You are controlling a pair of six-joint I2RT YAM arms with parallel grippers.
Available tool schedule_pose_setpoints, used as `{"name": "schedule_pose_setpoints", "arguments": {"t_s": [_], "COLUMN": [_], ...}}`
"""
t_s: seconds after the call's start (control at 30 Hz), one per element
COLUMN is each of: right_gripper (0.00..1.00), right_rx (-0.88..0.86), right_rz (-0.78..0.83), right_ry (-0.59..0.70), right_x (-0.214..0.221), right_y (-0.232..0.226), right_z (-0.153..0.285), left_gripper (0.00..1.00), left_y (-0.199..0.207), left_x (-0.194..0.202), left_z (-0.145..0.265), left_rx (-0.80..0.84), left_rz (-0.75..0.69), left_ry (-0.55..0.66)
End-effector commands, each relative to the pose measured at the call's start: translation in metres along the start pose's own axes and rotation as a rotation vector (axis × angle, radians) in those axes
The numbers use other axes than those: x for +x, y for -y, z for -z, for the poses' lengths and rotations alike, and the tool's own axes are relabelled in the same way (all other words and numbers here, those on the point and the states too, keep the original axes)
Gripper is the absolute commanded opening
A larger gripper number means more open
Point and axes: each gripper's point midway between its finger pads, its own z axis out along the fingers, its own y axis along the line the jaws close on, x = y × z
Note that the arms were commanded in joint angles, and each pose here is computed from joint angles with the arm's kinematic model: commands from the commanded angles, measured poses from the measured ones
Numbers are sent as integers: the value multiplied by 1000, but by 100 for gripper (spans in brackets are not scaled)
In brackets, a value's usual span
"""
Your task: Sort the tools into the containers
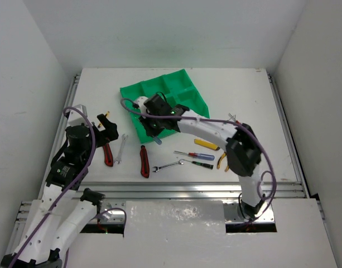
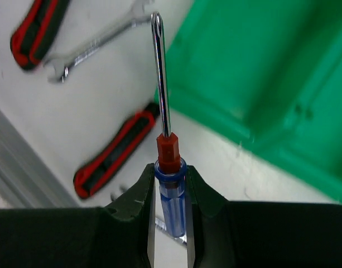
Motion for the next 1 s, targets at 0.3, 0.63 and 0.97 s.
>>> {"name": "schedule_pose_setpoints", "arguments": {"t_s": [0.3,0.63,0.97], "right_gripper": [26,83,70], "right_rx": [-21,94,253], "right_rz": [27,98,63], "right_ry": [248,268,-93], "right_x": [-114,-116,96], "right_y": [70,80,101], "right_z": [-47,28,57], "left_gripper": [99,99,99], "left_y": [9,12,13], "left_x": [-9,-8,-8], "left_z": [-2,-2,-3], "left_rx": [32,46,56], "left_rz": [-9,-15,-19], "left_ry": [23,16,12]}}
